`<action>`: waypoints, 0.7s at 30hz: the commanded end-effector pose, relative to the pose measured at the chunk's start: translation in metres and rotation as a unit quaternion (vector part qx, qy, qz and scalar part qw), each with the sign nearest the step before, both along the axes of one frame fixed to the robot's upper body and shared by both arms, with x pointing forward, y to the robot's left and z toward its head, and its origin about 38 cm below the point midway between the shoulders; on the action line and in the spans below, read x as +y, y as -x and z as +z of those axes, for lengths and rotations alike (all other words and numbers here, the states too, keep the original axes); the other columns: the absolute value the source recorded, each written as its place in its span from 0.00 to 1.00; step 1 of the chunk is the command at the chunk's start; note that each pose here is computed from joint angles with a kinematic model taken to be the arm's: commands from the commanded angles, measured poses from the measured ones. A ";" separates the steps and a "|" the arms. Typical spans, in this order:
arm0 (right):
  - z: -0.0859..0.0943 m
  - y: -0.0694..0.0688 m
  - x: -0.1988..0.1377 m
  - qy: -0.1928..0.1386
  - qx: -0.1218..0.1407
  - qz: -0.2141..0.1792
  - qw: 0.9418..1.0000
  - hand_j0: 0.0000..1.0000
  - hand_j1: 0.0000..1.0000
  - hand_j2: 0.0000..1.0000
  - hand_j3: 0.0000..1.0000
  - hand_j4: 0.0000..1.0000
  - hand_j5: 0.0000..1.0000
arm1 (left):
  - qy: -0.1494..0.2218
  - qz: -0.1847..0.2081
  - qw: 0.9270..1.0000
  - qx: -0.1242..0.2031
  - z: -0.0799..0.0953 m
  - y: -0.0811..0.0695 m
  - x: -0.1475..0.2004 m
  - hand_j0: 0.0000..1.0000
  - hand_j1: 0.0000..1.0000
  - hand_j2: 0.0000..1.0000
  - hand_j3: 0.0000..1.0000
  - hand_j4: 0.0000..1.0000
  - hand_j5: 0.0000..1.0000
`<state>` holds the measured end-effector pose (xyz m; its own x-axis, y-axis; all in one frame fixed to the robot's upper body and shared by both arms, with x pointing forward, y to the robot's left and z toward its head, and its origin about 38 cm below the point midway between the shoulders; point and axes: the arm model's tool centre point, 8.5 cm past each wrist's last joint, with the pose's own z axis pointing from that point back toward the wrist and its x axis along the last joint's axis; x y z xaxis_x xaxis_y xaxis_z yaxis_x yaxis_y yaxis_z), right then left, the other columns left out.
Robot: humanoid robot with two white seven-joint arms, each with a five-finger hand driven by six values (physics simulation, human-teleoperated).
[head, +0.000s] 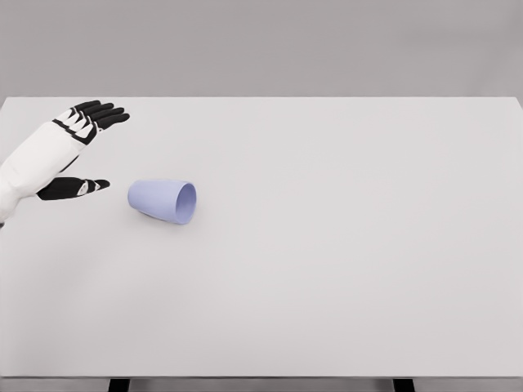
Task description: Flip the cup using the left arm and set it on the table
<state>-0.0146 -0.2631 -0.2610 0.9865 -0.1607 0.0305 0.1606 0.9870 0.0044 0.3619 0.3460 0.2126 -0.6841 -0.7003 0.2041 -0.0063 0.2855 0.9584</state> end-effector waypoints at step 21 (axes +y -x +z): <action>0.000 0.001 0.000 -0.001 0.002 0.002 1.000 1.00 1.00 1.00 1.00 1.00 1.00 | -0.070 -0.103 0.986 0.112 0.042 0.002 -0.004 1.00 1.00 1.00 1.00 1.00 1.00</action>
<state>-0.0159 -0.2628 -0.2609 0.9873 -0.1566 0.0259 0.1565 0.9877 0.0058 0.3713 0.3496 0.2596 -0.7322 -0.6545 0.1884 0.0876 0.1839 0.9790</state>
